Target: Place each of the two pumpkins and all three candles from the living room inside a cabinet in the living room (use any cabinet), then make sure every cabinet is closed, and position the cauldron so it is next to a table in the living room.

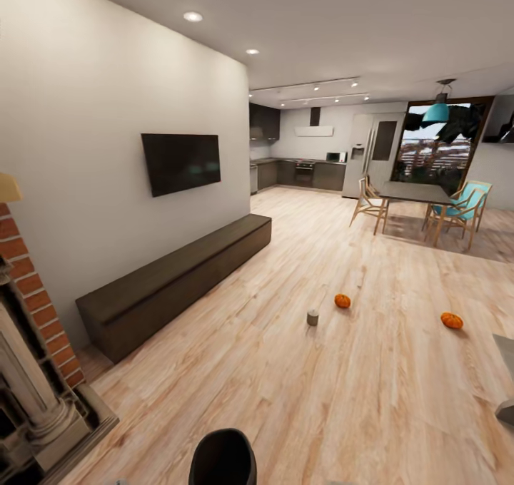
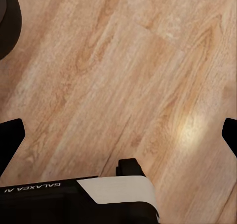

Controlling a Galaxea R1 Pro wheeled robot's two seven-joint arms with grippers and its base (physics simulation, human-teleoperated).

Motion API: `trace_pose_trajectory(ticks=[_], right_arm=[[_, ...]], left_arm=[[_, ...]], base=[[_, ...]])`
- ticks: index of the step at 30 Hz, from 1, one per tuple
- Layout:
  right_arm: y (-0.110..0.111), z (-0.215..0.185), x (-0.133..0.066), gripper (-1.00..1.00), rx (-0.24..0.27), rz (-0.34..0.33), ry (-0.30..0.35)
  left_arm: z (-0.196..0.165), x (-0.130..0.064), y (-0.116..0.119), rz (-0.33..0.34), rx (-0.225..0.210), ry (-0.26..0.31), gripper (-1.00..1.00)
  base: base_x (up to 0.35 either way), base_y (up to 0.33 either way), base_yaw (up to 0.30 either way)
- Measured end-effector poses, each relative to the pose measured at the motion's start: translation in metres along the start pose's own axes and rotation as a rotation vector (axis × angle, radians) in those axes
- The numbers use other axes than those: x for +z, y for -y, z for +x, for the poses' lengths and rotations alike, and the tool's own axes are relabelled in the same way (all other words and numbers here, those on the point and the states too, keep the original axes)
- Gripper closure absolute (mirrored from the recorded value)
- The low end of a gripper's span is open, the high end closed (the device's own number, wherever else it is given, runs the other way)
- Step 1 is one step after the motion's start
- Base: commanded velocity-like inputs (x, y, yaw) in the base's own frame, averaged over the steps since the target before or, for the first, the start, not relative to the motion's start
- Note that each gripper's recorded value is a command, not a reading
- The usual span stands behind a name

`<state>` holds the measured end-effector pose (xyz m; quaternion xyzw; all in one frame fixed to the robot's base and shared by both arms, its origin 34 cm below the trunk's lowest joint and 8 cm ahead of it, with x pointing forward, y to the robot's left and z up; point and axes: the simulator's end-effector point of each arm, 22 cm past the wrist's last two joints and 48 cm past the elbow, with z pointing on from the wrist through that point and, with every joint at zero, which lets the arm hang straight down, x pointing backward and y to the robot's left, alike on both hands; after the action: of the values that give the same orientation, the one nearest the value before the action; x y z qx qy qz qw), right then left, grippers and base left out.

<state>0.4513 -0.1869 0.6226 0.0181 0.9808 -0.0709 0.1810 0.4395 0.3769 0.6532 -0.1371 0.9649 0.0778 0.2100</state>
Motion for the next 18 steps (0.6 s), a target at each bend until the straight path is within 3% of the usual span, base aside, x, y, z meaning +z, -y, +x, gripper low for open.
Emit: trace_pose_trajectory(ticks=[18], right_arm=[[0.0002, 0.0007, 0.0, -1.0, -0.001, 0.001, -0.004]], left_arm=[[-0.0002, 0.0, 0.0, -0.002, 0.002, 0.001, -1.0]], base=[[0.156, 0.004, 0.0]])
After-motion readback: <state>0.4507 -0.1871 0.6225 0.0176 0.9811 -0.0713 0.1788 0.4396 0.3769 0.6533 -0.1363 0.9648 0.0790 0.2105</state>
